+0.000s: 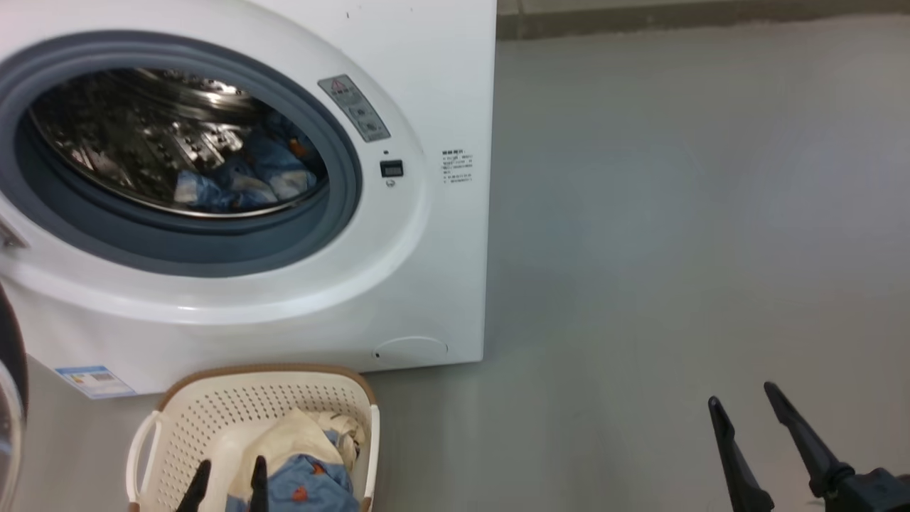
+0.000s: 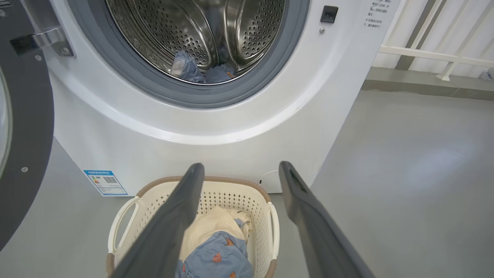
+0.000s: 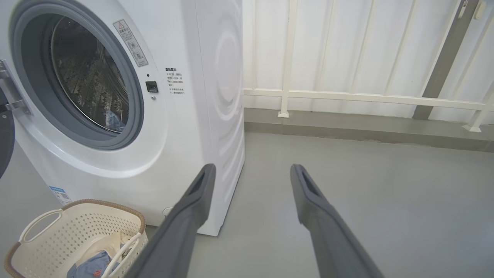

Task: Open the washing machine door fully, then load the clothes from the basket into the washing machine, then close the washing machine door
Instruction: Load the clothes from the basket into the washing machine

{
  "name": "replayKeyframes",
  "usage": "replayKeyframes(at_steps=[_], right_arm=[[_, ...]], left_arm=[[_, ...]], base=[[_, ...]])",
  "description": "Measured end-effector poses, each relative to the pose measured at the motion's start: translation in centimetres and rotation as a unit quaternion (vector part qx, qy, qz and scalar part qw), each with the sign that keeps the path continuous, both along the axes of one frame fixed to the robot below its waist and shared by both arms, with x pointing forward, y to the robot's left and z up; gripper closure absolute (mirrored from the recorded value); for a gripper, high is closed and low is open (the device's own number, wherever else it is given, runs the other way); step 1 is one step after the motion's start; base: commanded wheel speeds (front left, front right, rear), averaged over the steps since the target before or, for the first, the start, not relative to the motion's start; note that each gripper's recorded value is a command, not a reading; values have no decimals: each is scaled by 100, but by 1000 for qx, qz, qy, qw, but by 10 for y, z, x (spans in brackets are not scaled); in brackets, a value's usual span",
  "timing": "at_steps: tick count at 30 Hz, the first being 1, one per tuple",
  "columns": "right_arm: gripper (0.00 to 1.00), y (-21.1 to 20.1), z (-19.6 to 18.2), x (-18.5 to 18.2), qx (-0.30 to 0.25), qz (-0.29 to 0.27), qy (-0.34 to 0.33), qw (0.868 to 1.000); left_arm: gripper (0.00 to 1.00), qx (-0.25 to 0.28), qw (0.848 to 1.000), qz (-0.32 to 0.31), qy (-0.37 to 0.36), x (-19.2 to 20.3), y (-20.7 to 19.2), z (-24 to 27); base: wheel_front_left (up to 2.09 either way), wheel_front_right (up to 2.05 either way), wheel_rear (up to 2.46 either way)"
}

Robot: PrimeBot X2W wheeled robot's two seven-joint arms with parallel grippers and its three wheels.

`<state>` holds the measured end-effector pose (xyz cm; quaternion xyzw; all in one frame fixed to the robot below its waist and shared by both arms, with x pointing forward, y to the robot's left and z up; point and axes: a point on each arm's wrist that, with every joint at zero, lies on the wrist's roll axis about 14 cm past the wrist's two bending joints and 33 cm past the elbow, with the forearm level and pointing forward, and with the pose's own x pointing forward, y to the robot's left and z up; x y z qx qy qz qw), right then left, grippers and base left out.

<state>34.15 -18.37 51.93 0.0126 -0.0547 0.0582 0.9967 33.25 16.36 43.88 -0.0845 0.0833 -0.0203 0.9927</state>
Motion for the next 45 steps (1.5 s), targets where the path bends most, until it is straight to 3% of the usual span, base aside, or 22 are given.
replayKeyframes(at_steps=[11, 22, 36, 45], right_arm=[[0, -13, -10, 39, -4, -14, 10, 1000], [0, -20, -33, 77, -2, -26, 29, 999], [0, -32, -78, 112, 0, -49, 66, 997], [0, -41, -114, 126, -6, -63, 97, 993]], left_arm=[[0, -5, 993, -63, 102, 63, -35, -60], [0, 8, 969, -103, 223, 107, -58, -133], [0, -4, 920, -58, 387, 114, -49, -237], [0, 1, 906, -17, 423, 127, -28, -291]], base=[[0, 0, 0], [0, 0, 0], [0, 0, 0], [0, 0, 0]])
